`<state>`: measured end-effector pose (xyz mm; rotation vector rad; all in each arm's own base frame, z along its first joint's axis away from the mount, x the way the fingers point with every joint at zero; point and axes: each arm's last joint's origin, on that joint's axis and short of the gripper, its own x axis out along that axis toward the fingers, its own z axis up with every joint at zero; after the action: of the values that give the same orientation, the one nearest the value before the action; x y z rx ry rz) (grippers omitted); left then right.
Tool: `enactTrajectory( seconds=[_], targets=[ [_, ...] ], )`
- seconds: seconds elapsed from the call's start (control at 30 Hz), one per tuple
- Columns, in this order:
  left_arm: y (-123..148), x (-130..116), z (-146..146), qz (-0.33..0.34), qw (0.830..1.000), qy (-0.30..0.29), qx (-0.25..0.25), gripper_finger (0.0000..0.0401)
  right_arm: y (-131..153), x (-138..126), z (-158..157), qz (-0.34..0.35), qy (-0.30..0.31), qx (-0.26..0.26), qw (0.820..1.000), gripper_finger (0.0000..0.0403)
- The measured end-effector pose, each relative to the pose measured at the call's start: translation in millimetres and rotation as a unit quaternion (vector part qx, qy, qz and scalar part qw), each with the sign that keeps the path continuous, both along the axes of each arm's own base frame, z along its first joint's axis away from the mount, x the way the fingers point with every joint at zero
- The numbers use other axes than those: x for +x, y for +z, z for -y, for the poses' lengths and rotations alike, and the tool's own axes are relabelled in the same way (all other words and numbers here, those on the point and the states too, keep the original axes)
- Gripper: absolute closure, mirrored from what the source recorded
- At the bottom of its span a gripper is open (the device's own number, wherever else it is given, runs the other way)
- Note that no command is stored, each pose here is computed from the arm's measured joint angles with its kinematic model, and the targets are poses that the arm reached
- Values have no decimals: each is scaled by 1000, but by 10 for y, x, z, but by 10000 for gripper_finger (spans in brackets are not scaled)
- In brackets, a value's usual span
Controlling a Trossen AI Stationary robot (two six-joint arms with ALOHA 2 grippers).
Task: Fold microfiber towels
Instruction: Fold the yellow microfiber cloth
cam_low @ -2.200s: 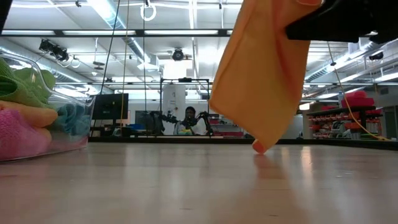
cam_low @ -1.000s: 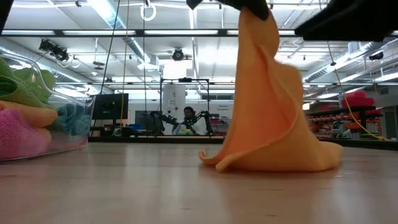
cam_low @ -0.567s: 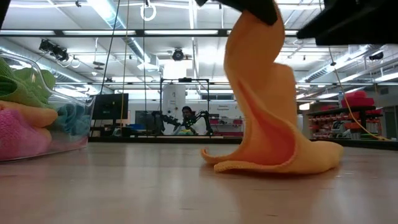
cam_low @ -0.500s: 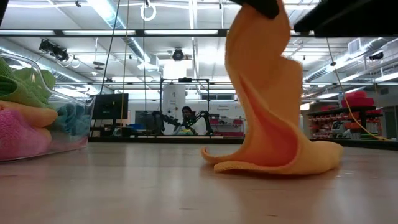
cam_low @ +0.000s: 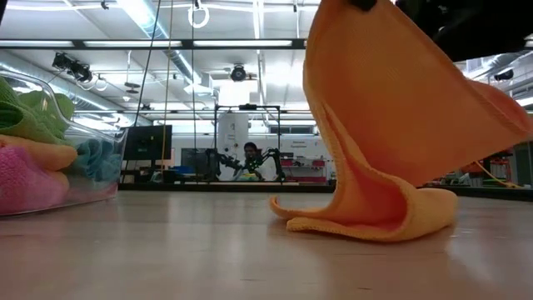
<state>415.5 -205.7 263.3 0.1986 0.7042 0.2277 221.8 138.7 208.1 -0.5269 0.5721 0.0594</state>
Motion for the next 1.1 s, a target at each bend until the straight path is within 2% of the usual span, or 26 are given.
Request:
enactTrajectory(
  seconds=[0.23,0.4,0.5,0.7,0.9,1.1],
  targets=[
    [0,38,-79,12,999,35,-30,393,-49,-86,-53,-24,-25,48,998,175],
    [43,37,-108,26,997,54,-45,378,-163,-179,-30,-72,-69,52,994,176],
    [60,30,-121,30,997,62,-38,387,-220,-220,-16,-93,-92,52,990,175],
    [137,11,-151,40,996,67,-45,383,-231,-327,-101,-101,-75,34,992,175],
    [273,-48,-183,52,995,73,-53,393,-151,-447,-206,-82,-45,41,995,175],
    [313,-58,-186,62,993,79,-64,382,-164,-511,-240,-89,-41,36,995,175]
  ],
)
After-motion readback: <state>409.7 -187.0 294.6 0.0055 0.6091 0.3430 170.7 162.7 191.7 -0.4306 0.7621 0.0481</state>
